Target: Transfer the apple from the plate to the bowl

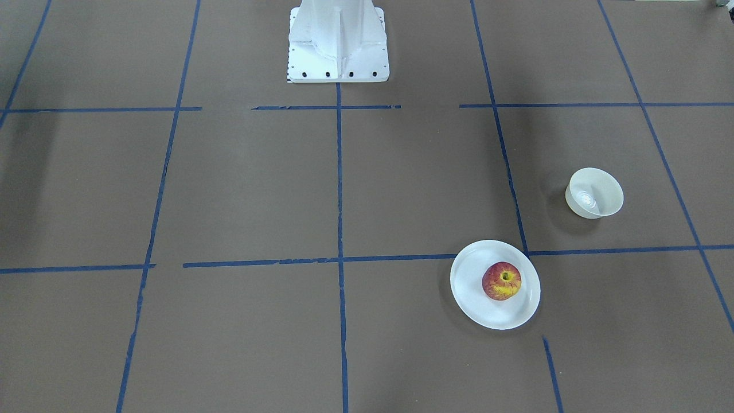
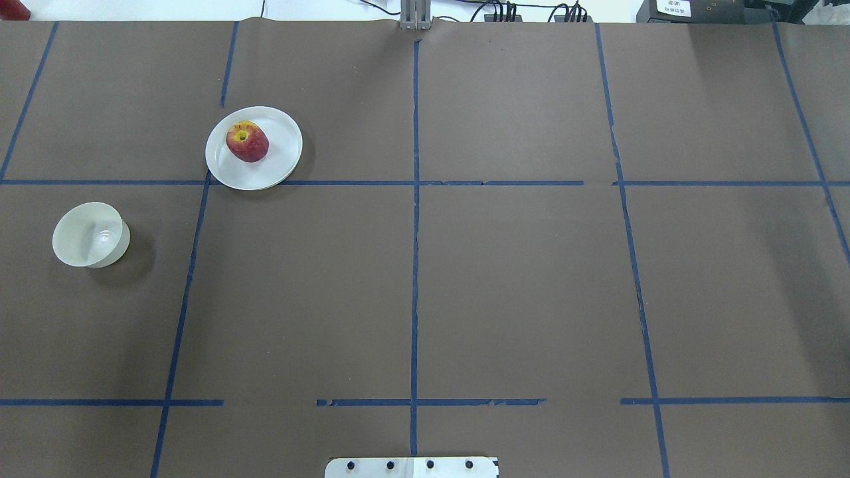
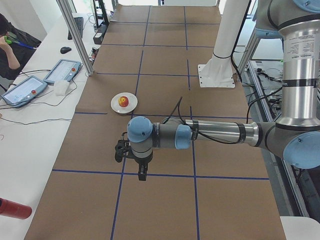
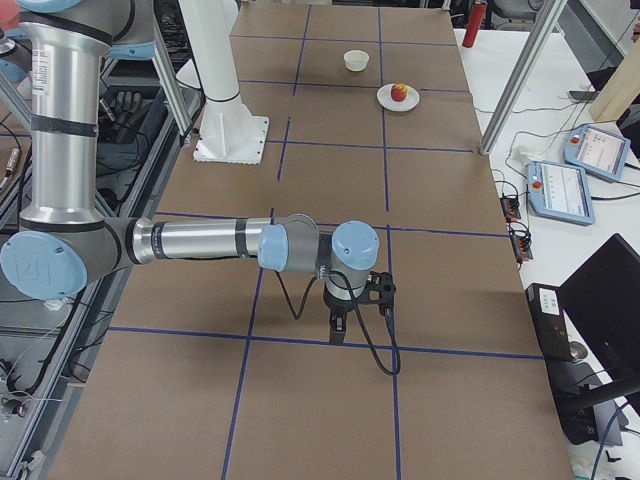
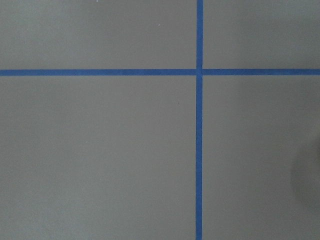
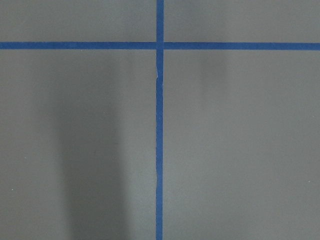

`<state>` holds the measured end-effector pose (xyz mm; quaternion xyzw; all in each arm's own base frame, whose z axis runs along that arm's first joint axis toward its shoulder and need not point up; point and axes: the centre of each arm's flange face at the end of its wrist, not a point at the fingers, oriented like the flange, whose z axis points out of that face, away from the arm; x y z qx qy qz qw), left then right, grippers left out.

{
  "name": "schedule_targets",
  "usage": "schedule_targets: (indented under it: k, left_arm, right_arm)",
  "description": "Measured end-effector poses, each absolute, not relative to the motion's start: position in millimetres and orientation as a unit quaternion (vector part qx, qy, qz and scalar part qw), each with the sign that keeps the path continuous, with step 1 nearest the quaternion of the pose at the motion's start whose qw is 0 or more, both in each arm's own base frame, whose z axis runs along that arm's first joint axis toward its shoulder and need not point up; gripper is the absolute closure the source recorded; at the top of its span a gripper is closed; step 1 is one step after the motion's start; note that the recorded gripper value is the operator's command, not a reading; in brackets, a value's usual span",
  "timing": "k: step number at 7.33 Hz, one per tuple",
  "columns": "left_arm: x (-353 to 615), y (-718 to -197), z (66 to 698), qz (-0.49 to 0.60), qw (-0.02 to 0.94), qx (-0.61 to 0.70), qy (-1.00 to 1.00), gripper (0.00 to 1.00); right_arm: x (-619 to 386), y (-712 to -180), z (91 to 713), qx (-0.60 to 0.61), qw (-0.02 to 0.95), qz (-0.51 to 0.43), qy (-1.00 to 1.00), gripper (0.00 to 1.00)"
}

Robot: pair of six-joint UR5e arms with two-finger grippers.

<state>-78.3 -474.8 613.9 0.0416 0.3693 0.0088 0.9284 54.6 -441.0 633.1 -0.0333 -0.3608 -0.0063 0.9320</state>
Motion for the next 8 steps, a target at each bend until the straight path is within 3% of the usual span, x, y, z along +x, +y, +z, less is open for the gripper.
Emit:
schedule_targets:
  k: [4,8]
  left_arm:
    - [-42,-506,516,0.036,0.924,0.1,0.368,0.0]
    - [134,-560,412,0.022,0.916,0.036,0.399,0.0]
  right_arm:
    - [55,-441,633,-0.033,0.932,-0.007,-0.361,0.0]
    - [55,-441,633,-0.033,0.932,-0.007,-0.361,0.0]
